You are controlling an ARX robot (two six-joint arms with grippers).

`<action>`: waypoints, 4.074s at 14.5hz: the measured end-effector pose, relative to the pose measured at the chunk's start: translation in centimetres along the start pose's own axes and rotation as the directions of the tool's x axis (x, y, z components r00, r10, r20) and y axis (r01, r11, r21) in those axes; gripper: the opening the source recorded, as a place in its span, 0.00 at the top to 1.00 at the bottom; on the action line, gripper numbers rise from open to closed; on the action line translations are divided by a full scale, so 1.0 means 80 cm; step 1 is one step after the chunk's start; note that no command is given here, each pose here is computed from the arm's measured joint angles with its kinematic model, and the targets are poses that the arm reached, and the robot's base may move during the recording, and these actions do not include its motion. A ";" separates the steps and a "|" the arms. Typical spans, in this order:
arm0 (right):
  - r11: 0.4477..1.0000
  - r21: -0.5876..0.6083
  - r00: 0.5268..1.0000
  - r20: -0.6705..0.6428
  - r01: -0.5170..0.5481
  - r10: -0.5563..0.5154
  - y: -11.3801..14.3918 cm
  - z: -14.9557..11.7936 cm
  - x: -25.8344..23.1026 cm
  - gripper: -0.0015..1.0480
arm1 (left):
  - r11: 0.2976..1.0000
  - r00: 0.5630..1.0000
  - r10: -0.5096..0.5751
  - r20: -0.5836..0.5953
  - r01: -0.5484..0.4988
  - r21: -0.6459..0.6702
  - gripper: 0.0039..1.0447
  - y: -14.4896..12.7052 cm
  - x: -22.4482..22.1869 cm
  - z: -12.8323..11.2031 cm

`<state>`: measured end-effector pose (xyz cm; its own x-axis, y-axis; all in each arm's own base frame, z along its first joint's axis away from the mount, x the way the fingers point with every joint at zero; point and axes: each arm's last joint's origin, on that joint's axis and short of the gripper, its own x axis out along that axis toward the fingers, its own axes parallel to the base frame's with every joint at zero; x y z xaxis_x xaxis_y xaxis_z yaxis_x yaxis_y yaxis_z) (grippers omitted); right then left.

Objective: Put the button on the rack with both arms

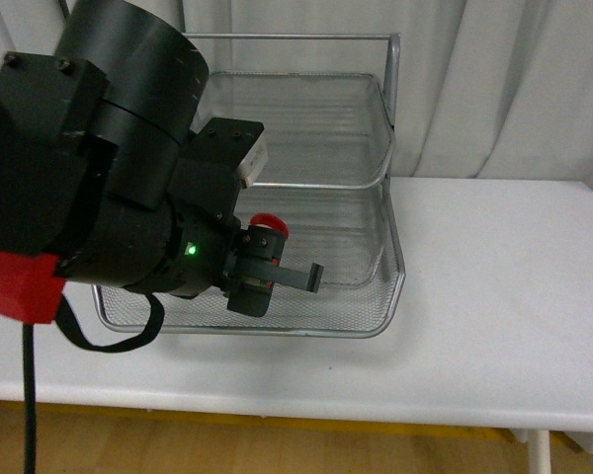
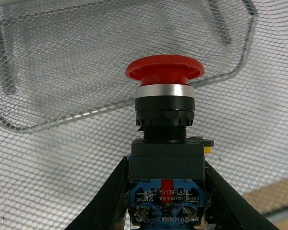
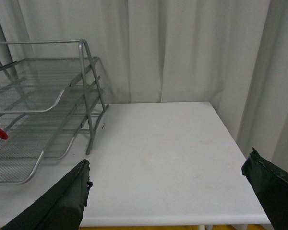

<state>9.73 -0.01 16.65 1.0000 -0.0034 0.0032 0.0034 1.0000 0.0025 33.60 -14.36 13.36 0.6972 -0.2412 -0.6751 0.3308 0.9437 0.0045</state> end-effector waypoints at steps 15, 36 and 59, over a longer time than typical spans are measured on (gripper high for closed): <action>1.000 0.000 1.000 0.000 0.000 0.000 0.000 0.000 0.000 0.06 | 0.993 0.978 -0.055 0.201 0.075 -0.092 0.06 0.000 -0.067 0.042; 1.000 0.000 1.000 0.000 -0.001 0.001 0.000 0.000 0.000 0.06 | 0.944 0.691 0.329 0.643 -0.230 -0.235 0.99 0.077 -0.267 -0.184; 0.890 0.304 0.916 -0.104 -0.341 0.387 0.085 0.084 0.190 0.06 | 0.944 0.700 0.328 0.635 -0.231 -0.234 0.06 0.071 -0.278 -0.200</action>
<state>24.96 6.75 23.41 0.9179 0.3841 -0.0996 -0.3394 0.8900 0.3046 9.77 -0.03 16.57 1.0000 -0.0027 -0.0029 0.0026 0.9999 -0.0124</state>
